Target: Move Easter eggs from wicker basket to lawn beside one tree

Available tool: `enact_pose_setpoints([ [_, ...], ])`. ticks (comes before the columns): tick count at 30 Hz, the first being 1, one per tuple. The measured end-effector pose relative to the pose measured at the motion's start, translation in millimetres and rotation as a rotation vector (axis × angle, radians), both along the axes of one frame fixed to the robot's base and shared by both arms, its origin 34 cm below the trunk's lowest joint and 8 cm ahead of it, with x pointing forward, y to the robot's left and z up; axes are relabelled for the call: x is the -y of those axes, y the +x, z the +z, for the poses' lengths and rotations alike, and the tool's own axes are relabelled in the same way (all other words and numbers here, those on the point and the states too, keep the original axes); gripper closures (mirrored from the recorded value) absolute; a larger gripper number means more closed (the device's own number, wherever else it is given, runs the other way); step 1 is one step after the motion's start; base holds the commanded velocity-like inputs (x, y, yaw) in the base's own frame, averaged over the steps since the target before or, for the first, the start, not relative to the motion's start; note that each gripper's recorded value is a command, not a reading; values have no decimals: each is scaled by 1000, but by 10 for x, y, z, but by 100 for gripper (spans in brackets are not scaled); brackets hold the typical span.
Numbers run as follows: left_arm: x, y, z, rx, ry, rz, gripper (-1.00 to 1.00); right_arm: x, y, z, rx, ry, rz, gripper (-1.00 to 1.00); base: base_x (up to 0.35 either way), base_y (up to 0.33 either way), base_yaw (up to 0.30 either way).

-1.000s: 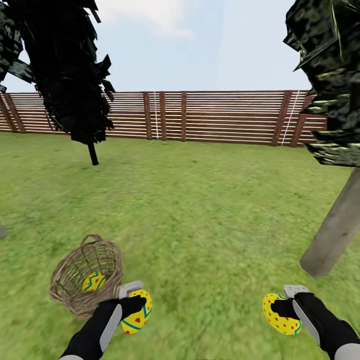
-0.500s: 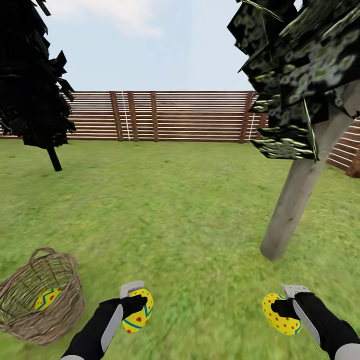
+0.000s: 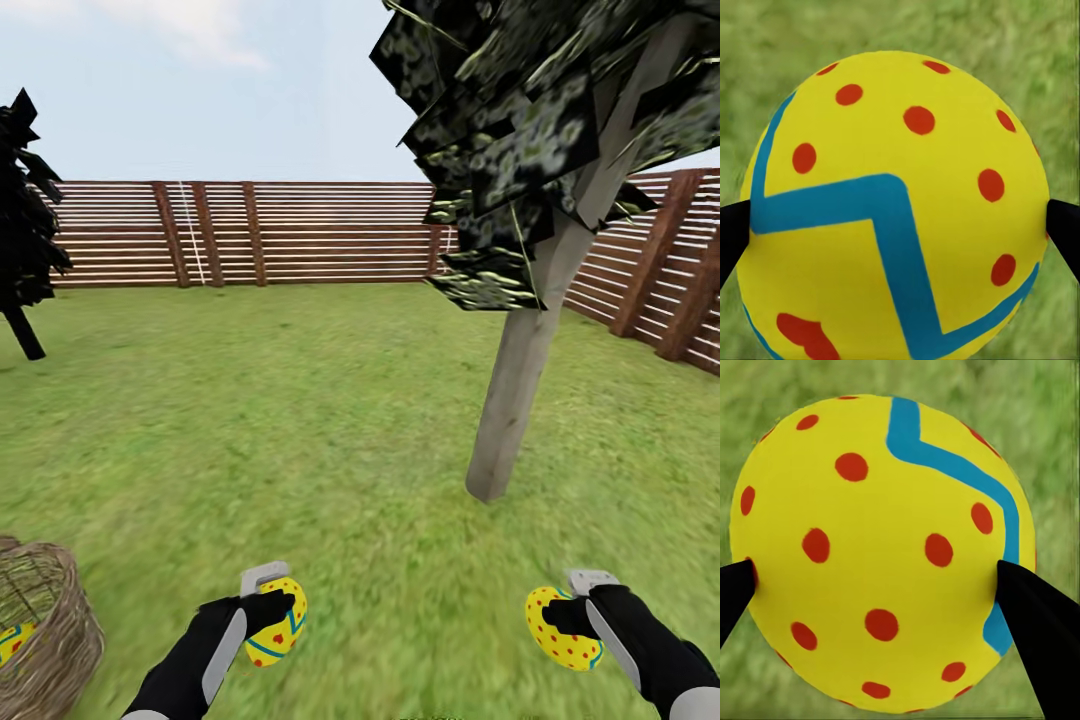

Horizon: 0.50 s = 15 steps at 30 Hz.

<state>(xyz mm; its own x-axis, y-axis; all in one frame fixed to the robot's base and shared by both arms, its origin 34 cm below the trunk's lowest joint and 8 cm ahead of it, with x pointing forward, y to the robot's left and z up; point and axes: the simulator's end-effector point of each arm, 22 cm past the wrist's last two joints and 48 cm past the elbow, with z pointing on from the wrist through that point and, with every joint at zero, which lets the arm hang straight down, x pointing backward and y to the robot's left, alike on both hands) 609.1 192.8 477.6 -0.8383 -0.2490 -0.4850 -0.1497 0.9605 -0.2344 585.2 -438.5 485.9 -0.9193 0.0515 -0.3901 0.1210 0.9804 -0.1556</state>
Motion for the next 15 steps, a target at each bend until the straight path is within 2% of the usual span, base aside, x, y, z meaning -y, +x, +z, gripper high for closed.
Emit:
enact_pose_setpoints([
  [7, -1, 0, 0, 0, -1, 0, 100, 0, -3, -2, 0, 0, 0, 100, 0, -22, -293],
  [12, 19, 2, 5, 2, -6, -3, 100, -3, -1, -2, 0, 0, 1, 100, 9, 0, -36],
  [15, 39, -8, 0, 0, -10, -6, 100, 0, -2, 2, 0, -1, 1, 100, 258, -57, -1],
])
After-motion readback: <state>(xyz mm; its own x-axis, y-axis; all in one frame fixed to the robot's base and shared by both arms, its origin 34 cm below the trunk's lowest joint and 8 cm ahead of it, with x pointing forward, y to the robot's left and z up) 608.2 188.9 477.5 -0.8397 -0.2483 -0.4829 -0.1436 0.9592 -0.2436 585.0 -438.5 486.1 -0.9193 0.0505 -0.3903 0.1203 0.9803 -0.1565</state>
